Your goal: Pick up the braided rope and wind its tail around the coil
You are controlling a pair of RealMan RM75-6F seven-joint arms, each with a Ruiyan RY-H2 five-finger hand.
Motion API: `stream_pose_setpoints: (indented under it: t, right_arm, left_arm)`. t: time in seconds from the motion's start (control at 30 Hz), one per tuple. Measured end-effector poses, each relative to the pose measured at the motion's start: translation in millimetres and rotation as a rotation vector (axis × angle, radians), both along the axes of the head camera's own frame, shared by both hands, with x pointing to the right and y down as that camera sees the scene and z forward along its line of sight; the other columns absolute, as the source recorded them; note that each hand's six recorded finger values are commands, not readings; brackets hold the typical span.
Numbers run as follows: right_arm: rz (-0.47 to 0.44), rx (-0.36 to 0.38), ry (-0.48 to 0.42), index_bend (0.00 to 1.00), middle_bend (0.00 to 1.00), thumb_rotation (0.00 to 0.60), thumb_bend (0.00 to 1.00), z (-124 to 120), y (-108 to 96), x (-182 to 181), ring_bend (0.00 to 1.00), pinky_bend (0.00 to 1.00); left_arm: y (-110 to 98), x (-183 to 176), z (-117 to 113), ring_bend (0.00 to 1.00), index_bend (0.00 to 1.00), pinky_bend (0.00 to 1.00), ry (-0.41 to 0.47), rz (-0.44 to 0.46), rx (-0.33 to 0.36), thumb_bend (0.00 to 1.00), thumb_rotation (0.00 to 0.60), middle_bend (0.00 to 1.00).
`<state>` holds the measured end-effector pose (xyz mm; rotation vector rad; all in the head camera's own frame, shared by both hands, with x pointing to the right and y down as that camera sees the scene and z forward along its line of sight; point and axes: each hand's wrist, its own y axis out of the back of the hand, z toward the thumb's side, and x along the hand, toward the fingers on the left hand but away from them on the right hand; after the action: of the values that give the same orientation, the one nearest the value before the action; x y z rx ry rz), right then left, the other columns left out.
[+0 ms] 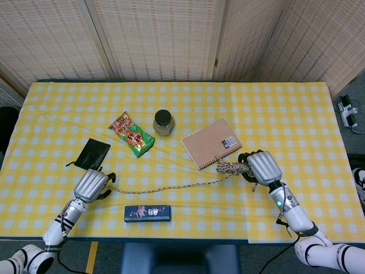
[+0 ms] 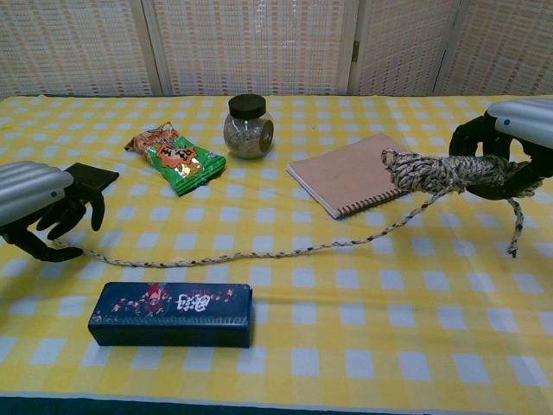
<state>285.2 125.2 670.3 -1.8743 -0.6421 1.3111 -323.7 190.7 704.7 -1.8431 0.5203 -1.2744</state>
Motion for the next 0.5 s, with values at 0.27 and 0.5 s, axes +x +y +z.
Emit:
stream_pose_setpoints:
  t: [0.27,0.5]
  right_arm:
    - [-0.001,-0.011,0.004,0.69,0.58,0.6,0.58,4.3,2.7,-0.2,0.59,0.47]
    - [-0.001,-0.016,0.007,0.69,0.58,0.6,0.58,6.0,3.3,0.2,0.59,0.47]
  left_arm:
    - [2.4,0.3,9.5,0.76,0.52,0.75,-0.026,0.003,-0.036,0.38,0.6,0.8]
    - [4.5,-3.3,13.2,0.76,0.53,0.75,-0.051,-0.003,-0.059,0.39,0.6,0.8]
